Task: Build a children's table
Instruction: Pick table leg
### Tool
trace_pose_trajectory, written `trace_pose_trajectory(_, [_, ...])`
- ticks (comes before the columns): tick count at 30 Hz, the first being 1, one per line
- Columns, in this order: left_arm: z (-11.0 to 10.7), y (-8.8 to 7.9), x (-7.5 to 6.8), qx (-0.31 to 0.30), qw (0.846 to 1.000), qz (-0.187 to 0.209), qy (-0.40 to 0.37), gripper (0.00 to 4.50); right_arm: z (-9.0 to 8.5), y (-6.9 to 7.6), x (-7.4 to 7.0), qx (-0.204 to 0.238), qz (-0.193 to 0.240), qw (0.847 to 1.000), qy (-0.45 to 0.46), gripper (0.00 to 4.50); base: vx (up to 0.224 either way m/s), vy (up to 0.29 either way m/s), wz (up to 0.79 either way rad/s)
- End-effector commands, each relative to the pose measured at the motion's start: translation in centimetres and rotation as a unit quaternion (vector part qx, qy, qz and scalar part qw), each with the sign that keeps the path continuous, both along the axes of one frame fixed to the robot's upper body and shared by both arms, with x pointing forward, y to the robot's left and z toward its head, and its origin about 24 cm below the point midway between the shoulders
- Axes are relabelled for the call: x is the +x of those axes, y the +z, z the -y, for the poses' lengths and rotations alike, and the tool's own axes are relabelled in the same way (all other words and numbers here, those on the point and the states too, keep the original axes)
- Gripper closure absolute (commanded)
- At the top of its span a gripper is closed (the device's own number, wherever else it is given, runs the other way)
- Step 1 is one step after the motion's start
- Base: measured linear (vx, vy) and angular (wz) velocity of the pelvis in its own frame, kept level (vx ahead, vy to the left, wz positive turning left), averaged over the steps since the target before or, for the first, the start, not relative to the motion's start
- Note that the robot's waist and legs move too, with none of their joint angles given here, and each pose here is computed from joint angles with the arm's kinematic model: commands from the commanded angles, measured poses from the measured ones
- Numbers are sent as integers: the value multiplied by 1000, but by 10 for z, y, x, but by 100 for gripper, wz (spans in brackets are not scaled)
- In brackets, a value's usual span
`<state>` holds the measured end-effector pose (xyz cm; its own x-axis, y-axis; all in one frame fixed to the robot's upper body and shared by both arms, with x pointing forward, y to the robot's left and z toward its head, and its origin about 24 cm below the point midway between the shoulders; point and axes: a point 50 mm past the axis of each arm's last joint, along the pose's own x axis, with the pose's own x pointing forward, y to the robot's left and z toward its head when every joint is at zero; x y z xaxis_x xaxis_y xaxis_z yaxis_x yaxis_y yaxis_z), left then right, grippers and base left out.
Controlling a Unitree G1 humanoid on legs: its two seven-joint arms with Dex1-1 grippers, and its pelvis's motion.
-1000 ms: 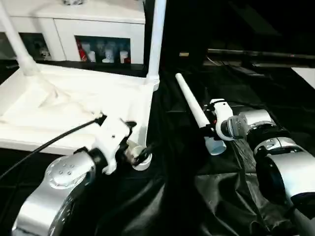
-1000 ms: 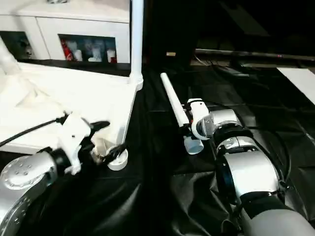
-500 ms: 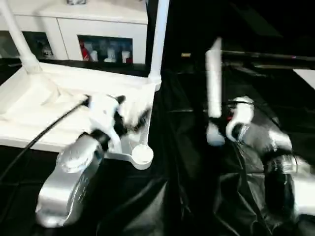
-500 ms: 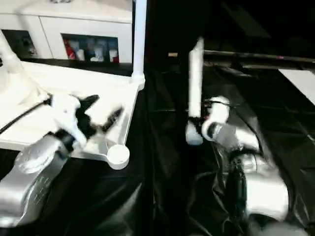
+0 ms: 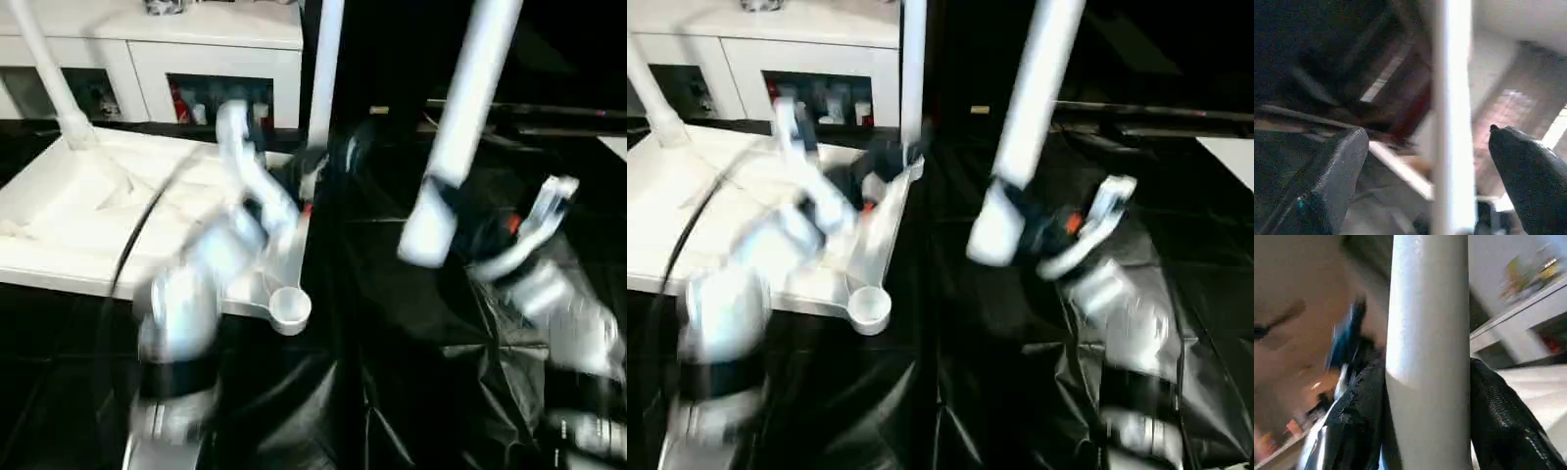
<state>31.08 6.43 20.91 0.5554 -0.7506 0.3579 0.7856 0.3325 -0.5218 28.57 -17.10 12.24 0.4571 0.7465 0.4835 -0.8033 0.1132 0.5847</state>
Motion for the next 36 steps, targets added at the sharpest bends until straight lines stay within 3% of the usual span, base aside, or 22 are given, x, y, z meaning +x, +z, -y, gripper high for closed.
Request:
trace_pose_trajectory(1, [9,4,-3,-15,999,-4,-49,0,-4,11,-5,-14,24,999,28,261,0,0,0])
trace_pose_trajectory(6, [21,0,-7,2,996,-14,-85,0,-8,8,-10,-32,15,998,43,261,0,0,0])
trace_pose_trajectory(11, [28,-6,-12,8,994,-35,-108,0,-17,1,-13,-79,3,995,62,261,0,0,0])
trace_pose_trajectory(18, [23,-17,-6,38,995,-62,-71,0,-30,4,-8,-130,21,989,68,261,0,0,0])
trace_pose_trajectory(19, [20,-18,-3,42,996,-70,-48,30,-34,6,-6,-152,32,986,59,261,0,0,0])
trace_pose_trajectory(21, [18,-18,-1,39,996,-76,-37,37,-37,6,-4,-166,34,984,51,261,0,0,0])
trace_pose_trajectory(22, [14,-18,2,28,995,-93,-6,42,-43,5,1,-199,43,979,30,261,0,0,0])
trace_pose_trajectory(24, [11,-19,5,22,994,-107,16,74,-47,5,3,-214,46,976,18,261,0,0,0])
trace_pose_trajectory(36, [6,-22,2,20,990,-126,56,177,-61,7,3,-241,72,968,17,261,0,0,0])
